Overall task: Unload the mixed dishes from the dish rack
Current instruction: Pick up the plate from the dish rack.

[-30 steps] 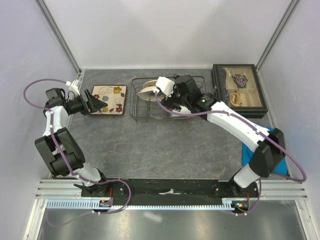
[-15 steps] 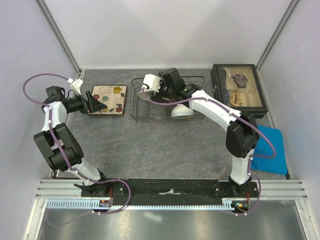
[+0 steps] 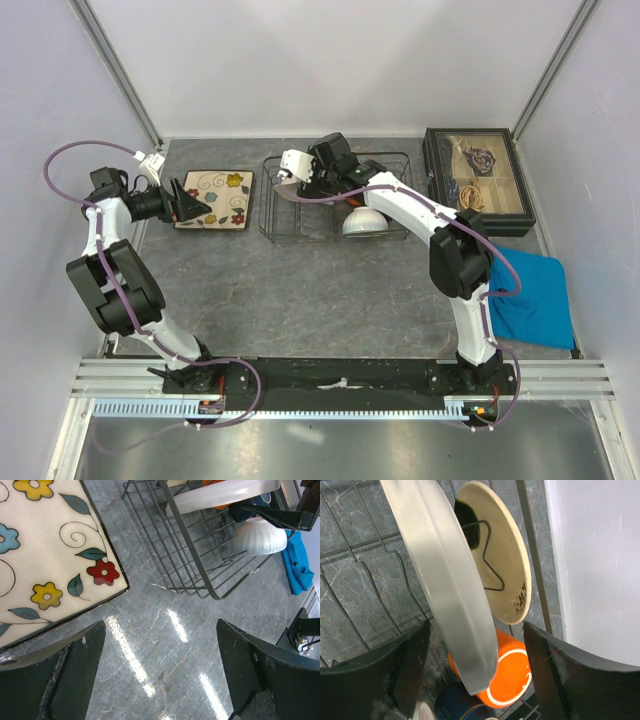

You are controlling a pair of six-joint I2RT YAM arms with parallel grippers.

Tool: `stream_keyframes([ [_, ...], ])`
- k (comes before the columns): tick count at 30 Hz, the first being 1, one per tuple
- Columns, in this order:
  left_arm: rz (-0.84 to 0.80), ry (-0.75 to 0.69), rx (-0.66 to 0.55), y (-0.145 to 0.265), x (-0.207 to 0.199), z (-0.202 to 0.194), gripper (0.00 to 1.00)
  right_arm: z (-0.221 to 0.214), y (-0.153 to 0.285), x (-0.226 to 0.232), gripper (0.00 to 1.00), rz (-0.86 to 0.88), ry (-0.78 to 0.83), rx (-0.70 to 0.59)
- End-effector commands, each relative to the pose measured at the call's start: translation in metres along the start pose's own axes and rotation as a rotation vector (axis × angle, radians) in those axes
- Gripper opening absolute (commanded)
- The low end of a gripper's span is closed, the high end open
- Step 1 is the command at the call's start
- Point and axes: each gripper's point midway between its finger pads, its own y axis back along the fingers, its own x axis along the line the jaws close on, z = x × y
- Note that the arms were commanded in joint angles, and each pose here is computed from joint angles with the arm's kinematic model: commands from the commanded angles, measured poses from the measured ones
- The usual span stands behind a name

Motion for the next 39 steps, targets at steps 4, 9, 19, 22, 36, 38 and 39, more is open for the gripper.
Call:
stream_keyframes([
  [4, -0.021, -0.069, -0.025, 0.001, 0.003, 0.017, 0.98, 0.015, -0.002, -0.003, 0.75, 0.033, 0.022, -0.048],
  [9, -0.032, -0.061, -0.027, 0.000, 0.003, 0.017, 0.97, 0.012, -0.005, -0.001, 0.64, 0.038, 0.029, -0.036],
  [19, -0.037, -0.051, -0.024, -0.001, 0.004, 0.014, 0.96, 0.011, -0.006, -0.004, 0.45, 0.035, 0.031, -0.015],
  [22, -0.036, -0.049, -0.025, -0.001, 0.004, 0.014, 0.95, 0.012, -0.004, -0.004, 0.40, 0.042, 0.037, -0.011],
  [36, -0.040, -0.052, -0.028, -0.001, 0.004, 0.015, 0.94, 0.016, 0.004, -0.006, 0.00, 0.035, 0.045, 0.016],
  [38, -0.038, -0.048, -0.025, -0.001, 0.004, 0.014, 0.94, 0.021, 0.006, -0.006, 0.00, 0.027, 0.048, 0.011],
  [39, -0.036, -0.049, -0.025, -0.001, 0.005, 0.014, 0.94, 0.021, 0.006, -0.009, 0.00, 0.009, 0.049, 0.016],
])
